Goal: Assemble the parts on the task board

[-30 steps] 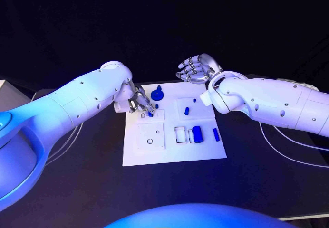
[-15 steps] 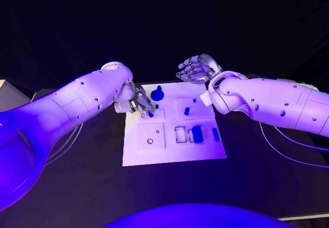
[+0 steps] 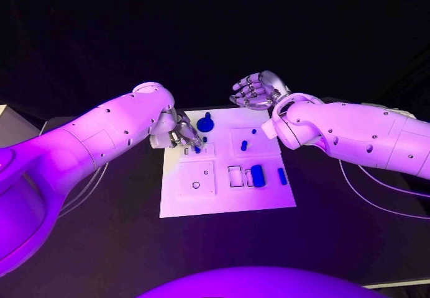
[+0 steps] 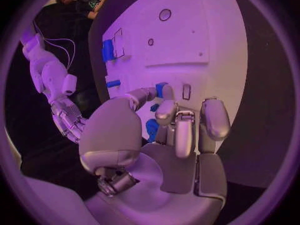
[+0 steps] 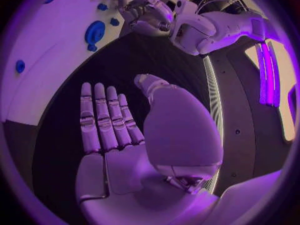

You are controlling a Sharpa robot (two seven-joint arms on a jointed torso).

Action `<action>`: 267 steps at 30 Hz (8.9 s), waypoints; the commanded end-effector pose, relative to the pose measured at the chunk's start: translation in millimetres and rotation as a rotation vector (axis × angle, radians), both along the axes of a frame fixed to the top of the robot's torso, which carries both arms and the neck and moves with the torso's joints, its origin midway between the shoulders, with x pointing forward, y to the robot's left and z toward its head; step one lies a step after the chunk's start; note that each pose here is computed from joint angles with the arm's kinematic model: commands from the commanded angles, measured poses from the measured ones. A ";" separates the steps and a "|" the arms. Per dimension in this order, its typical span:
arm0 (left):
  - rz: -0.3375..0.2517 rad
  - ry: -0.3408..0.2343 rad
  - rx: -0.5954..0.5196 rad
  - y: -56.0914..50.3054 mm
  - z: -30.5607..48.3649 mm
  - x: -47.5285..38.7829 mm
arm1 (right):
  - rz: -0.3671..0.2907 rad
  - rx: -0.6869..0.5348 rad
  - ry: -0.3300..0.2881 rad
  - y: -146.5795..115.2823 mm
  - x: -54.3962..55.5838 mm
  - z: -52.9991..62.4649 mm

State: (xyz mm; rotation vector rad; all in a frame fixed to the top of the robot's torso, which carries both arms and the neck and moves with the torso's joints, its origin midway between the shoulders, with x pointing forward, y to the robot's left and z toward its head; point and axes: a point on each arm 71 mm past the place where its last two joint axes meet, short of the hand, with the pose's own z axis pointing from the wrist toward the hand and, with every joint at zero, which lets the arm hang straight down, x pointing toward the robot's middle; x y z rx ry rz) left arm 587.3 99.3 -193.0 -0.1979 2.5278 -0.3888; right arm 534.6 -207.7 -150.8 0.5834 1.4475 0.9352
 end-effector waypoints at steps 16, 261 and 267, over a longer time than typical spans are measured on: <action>-0.006 -0.016 0.017 5.2 -2.9 -1.2 | 0.021 -0.004 -0.010 -0.4 -1.0 0.0; 0.188 -0.199 -0.187 55.6 31.3 26.2 | 0.014 -0.013 -0.029 -12.6 -5.2 2.4; 0.195 -0.203 -0.181 57.0 31.8 25.9 | 0.013 -0.014 -0.029 -13.0 -5.1 2.4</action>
